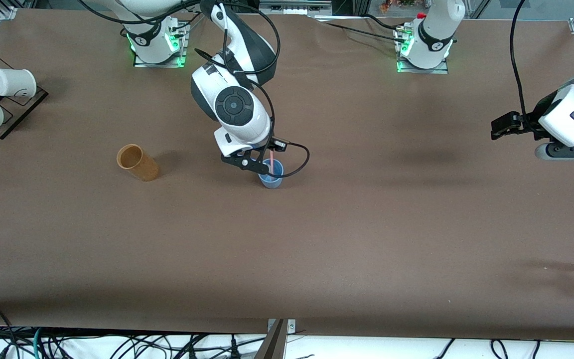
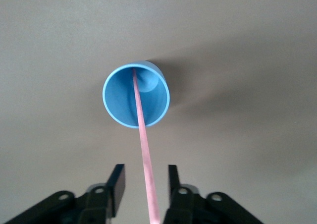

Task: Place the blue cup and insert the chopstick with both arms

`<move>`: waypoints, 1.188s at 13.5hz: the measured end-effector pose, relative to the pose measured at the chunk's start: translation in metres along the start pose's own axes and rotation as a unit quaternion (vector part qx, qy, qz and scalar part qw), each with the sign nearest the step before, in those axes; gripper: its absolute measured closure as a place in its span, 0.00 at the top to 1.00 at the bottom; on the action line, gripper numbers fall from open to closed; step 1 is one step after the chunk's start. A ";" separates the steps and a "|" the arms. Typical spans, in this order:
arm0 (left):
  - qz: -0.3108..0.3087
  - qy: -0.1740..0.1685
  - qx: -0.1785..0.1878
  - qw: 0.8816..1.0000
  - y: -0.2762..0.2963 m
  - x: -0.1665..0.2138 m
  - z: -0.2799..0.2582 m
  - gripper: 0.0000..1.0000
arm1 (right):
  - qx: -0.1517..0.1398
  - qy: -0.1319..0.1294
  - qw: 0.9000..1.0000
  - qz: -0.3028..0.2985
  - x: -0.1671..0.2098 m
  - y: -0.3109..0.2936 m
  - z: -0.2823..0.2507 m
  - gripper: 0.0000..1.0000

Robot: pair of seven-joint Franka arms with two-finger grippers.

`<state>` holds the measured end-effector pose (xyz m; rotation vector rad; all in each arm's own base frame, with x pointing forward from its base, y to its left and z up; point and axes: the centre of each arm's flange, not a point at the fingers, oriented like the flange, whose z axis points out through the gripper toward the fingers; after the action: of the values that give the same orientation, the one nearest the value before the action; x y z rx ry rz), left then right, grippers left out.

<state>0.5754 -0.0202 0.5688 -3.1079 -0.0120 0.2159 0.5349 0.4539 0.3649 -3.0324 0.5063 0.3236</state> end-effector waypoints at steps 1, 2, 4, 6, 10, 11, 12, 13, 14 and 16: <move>-0.001 0.000 0.000 1.000 -0.001 0.000 0.000 1.00 | 0.002 0.002 1.000 0.001 0.001 0.000 -0.003 0.56; -0.001 0.000 0.000 1.000 -0.001 0.000 0.000 1.00 | 0.005 0.005 1.000 0.002 0.003 0.001 -0.008 0.67; -0.002 0.000 0.000 1.000 -0.002 0.000 0.000 1.00 | 0.015 0.016 1.000 0.012 0.015 0.011 -0.028 0.86; -0.002 0.000 0.000 1.000 -0.002 0.000 0.000 1.00 | 0.017 0.024 1.000 0.006 0.039 0.037 -0.055 1.00; -0.002 0.000 0.000 1.000 -0.002 0.000 0.000 1.00 | -0.048 -0.006 0.996 -0.076 0.093 0.134 -0.102 1.00; -0.002 0.000 0.000 1.000 -0.002 0.000 0.000 1.00 | -0.052 -0.006 0.994 -0.098 0.107 0.159 -0.118 1.00; -0.002 0.000 0.000 1.000 -0.002 0.000 0.000 1.00 | -0.053 -0.004 0.992 -0.118 0.117 0.183 -0.135 1.00; -0.001 0.001 0.000 1.000 -0.001 0.000 0.000 1.00 | -0.051 -0.001 0.989 -0.138 0.124 0.205 -0.151 1.00; 0.000 0.005 0.000 1.000 0.000 0.001 -0.003 1.00 | -0.052 0.010 0.986 -0.155 0.128 0.223 -0.167 1.00; 0.000 0.017 -0.001 1.000 0.000 0.003 -0.012 1.00 | -0.063 0.030 0.982 -0.174 0.131 0.263 -0.196 1.00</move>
<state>0.5800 -0.0209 0.5800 -3.1132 -0.0105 0.1624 0.6084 0.1477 0.5247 -3.1784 -0.0498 0.2517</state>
